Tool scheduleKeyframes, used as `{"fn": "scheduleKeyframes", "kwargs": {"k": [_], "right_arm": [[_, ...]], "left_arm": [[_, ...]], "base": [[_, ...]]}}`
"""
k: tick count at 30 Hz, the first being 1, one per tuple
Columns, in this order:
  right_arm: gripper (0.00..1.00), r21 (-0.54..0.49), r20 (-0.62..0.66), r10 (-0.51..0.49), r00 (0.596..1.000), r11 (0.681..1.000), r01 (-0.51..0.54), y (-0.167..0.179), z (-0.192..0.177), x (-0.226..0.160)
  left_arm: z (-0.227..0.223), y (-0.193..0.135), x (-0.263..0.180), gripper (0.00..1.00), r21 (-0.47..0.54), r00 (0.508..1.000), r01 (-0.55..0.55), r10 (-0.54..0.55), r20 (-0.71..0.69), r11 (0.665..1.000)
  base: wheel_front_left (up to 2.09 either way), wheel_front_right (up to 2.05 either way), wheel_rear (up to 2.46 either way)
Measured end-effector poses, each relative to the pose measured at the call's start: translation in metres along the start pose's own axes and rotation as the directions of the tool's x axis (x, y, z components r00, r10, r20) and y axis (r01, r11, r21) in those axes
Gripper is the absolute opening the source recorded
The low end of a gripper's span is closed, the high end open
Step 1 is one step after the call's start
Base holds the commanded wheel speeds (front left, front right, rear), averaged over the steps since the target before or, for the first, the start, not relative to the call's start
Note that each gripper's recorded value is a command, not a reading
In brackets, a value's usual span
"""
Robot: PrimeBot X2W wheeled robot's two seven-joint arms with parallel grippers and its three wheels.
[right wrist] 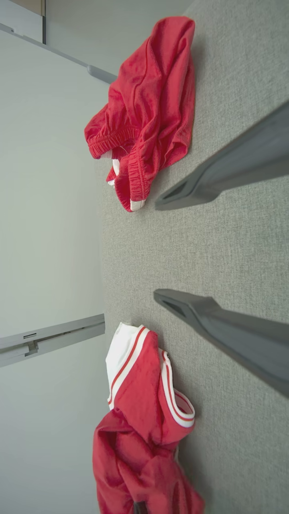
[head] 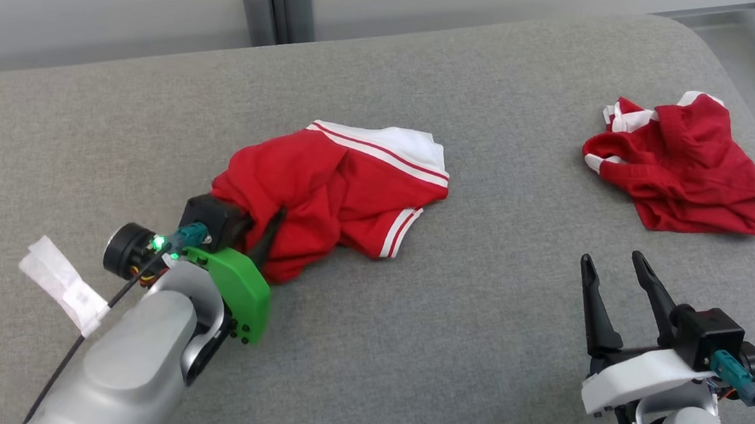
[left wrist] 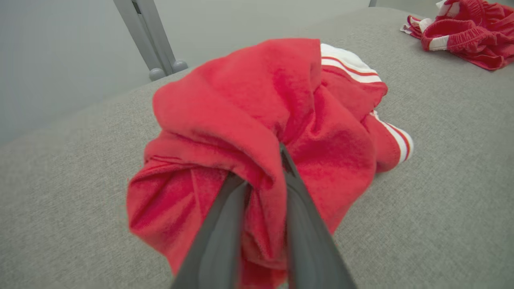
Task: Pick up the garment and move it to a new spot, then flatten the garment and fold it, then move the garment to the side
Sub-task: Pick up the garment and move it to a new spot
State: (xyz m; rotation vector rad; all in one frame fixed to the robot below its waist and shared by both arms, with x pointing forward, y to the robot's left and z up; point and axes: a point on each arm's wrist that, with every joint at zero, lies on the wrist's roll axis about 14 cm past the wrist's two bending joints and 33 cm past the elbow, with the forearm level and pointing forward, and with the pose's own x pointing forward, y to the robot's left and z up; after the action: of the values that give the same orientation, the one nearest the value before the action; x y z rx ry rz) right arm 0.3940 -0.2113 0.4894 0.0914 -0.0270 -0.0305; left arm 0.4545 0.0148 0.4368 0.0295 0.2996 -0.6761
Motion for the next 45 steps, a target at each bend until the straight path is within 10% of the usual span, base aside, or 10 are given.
{"fn": "scheduleKeyframes", "kwargs": {"k": [1,17,45], "right_arm": [[1.00,0.000,-0.002,0.000,1.000,1.000,0.000,0.000,-0.001,0.000],[1.00,-0.012,0.032,0.045,0.998,0.999,-0.044,0.015,0.011,0.007],[1.00,0.028,0.037,0.109,0.993,0.994,-0.110,0.039,0.010,-0.026]], "left_arm": [[-0.003,0.000,-0.001,1.00,-0.010,1.000,-0.005,0.005,0.002,1.000],[0.014,0.011,-0.035,1.00,-0.182,0.974,-0.137,0.166,0.157,0.974],[-0.011,0.043,-0.159,1.00,-0.384,0.801,-0.443,0.550,0.236,0.810]], "base": [[0.00,0.00,0.00],[0.00,0.00,0.00],[0.00,0.00,0.00]]}}
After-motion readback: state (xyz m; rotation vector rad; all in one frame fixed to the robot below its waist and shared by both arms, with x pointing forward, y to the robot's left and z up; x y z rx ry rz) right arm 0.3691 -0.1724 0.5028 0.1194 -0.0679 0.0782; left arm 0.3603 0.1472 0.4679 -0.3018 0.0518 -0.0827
